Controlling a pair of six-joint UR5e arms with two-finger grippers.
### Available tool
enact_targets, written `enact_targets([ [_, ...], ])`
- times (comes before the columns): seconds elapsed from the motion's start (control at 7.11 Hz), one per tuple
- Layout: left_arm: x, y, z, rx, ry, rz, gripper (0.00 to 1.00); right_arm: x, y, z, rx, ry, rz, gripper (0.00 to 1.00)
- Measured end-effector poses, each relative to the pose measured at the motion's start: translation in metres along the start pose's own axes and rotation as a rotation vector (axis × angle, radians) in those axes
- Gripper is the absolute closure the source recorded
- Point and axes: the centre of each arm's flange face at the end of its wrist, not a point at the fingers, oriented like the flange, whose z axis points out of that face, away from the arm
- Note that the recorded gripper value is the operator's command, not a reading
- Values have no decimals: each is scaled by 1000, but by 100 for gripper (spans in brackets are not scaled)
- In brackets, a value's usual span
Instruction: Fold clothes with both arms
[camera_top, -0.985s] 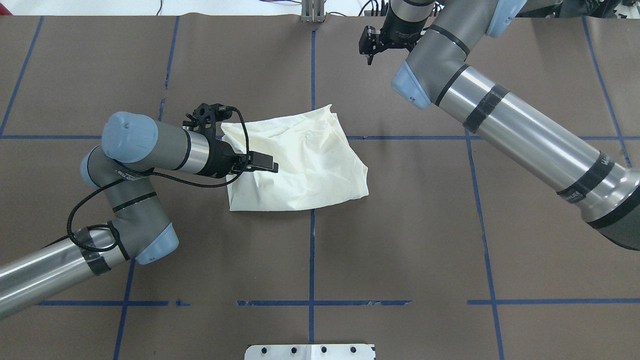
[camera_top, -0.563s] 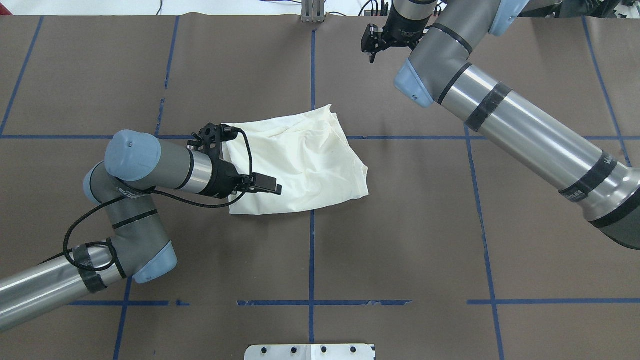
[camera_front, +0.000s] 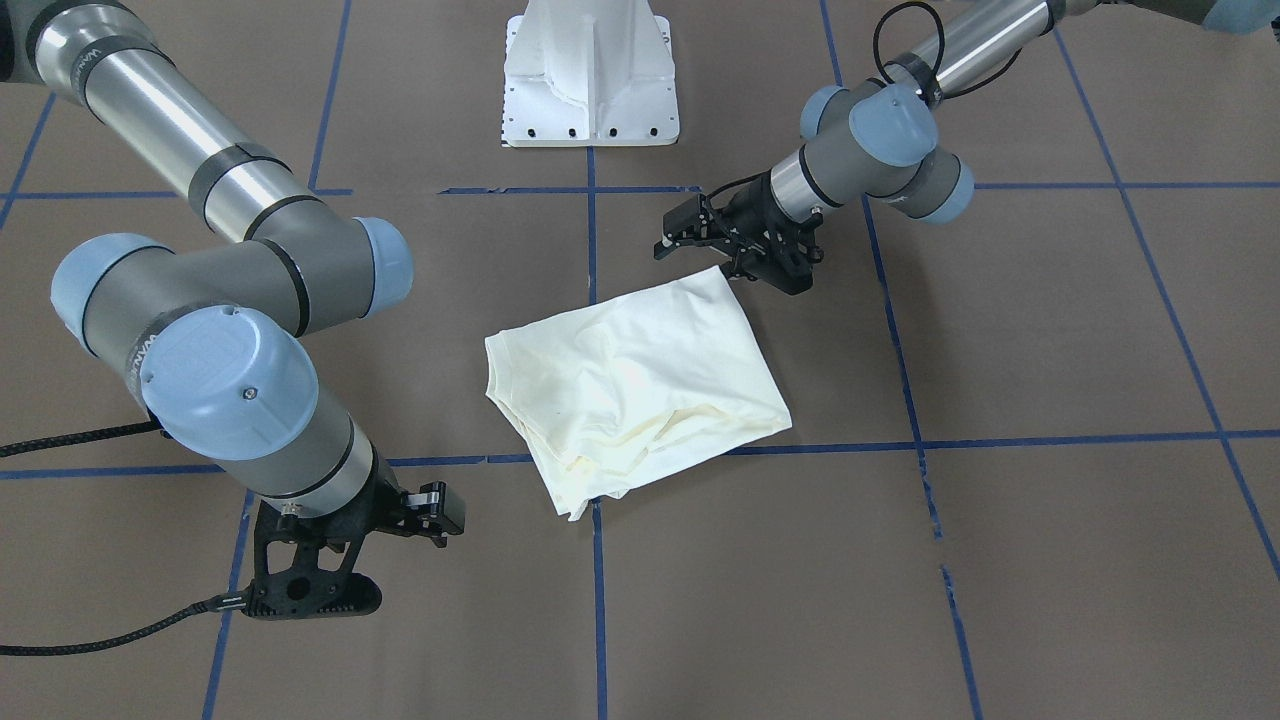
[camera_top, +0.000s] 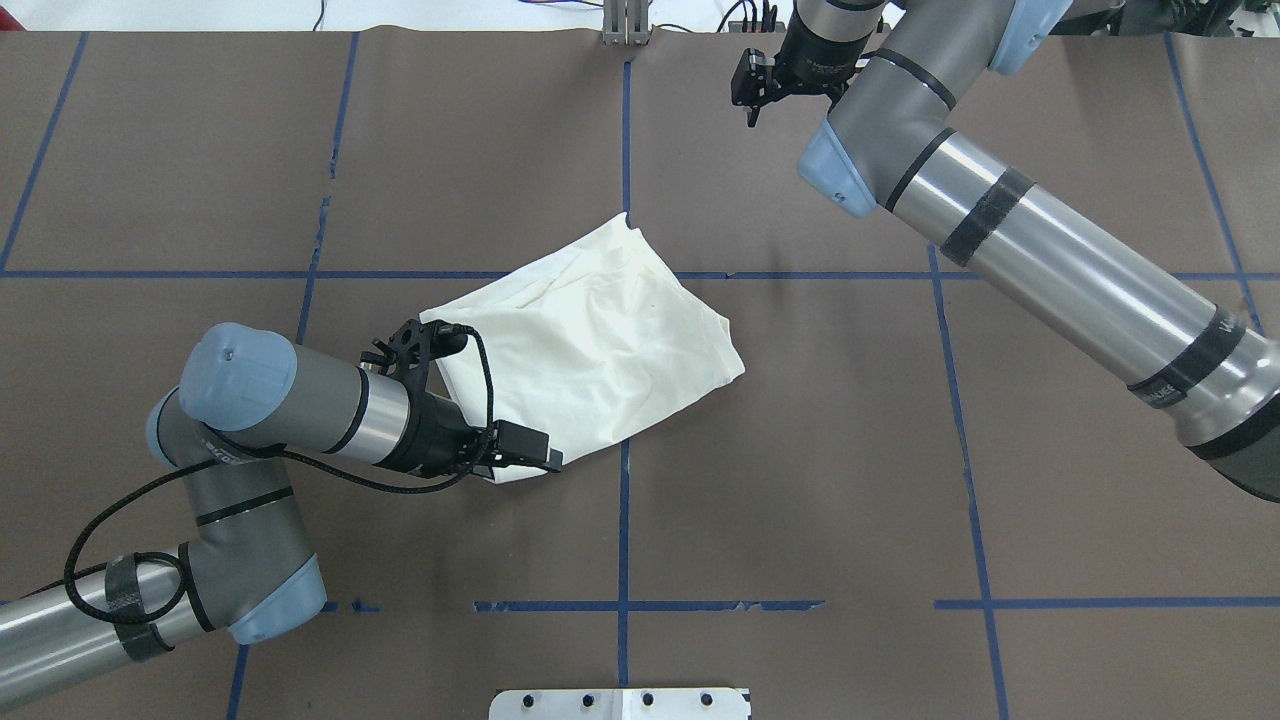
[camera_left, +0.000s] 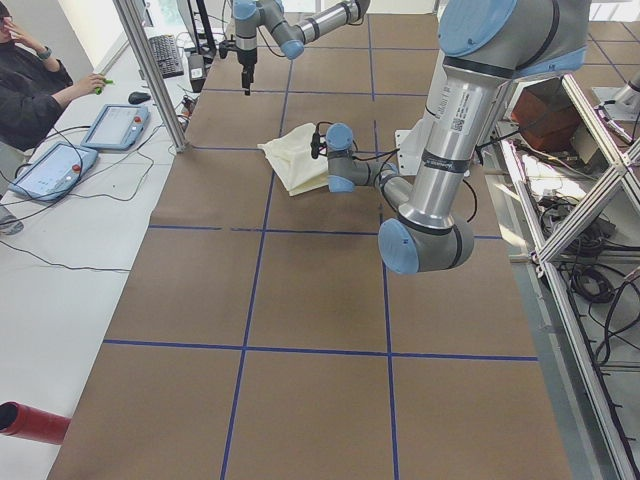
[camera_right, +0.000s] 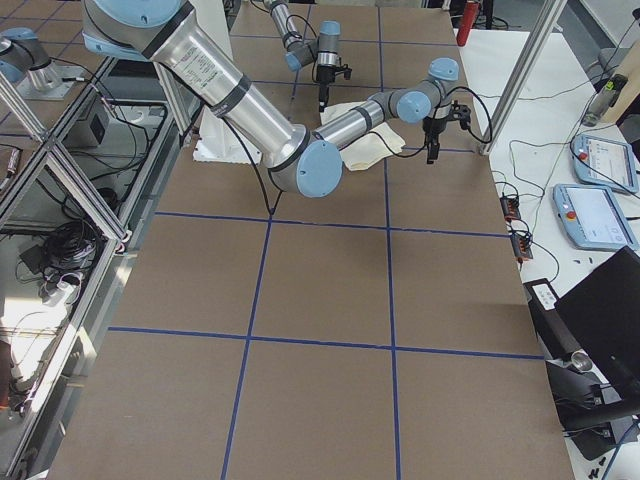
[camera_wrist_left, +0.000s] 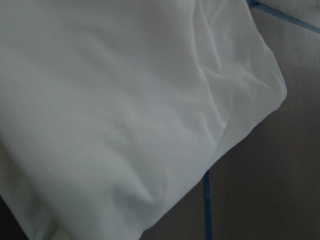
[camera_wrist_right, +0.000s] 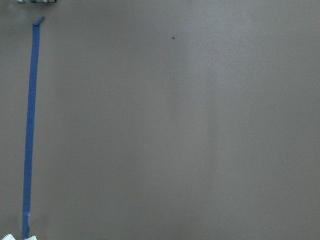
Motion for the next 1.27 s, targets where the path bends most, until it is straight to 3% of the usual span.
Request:
enact_targets([
  [0.42,14,27,-4,-33,33,-20,0,4,-2,-2,4,0,2,0],
  [0.7,-11,44,-47,-26,20,-19,0,27,0,-5,11,-1,-10,0],
  [0.98,-48,5,-111,63,-30,34,0,88,12,-3,7,6,-33,0],
  [1.27,-96,-62,-204,171,-169,138,0,178,17,-9,6,35,-71,0],
])
